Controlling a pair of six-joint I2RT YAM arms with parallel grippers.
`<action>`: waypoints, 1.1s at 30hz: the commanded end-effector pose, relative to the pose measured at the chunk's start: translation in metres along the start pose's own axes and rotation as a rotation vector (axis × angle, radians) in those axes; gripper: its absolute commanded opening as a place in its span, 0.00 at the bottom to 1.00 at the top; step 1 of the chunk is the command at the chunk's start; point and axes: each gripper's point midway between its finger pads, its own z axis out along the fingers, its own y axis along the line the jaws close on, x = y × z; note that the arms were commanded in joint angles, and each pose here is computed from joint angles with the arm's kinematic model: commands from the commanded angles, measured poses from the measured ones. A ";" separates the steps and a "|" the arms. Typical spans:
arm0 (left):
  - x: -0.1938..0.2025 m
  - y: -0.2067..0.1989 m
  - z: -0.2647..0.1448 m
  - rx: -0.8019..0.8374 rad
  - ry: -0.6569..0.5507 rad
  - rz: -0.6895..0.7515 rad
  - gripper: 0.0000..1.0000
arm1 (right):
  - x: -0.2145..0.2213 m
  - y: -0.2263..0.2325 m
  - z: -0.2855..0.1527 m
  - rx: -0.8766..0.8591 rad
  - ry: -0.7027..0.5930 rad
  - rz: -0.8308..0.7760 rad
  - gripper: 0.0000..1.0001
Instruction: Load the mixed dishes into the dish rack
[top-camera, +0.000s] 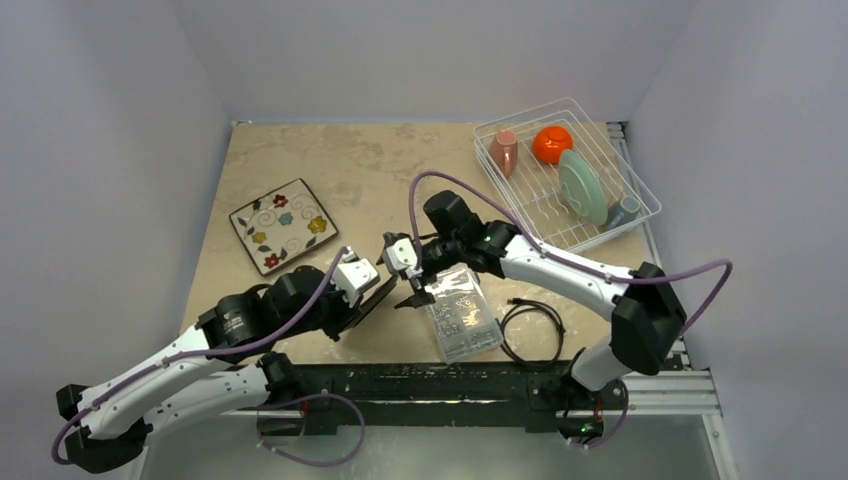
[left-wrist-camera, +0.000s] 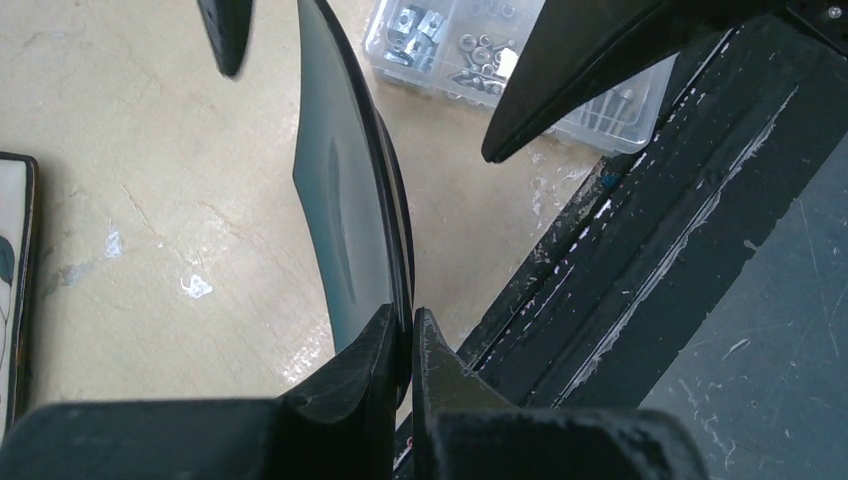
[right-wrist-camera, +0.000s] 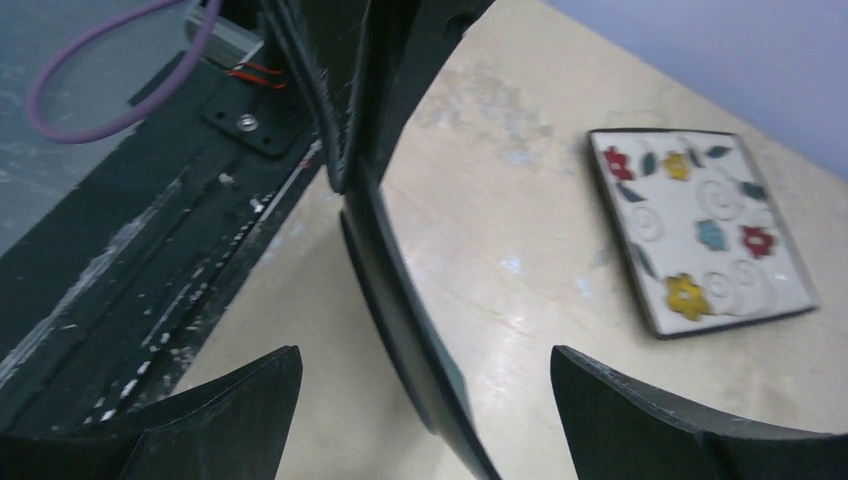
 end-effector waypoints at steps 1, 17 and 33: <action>-0.022 -0.007 -0.001 0.046 -0.106 0.012 0.00 | -0.001 0.024 0.015 -0.162 -0.082 0.006 0.89; -0.021 -0.016 0.001 0.108 -0.124 0.040 0.00 | 0.044 0.011 0.068 -0.013 0.030 0.046 0.46; -0.093 0.045 -0.112 -0.188 -0.595 -0.175 0.79 | -0.014 0.016 0.033 0.121 -0.171 0.184 0.00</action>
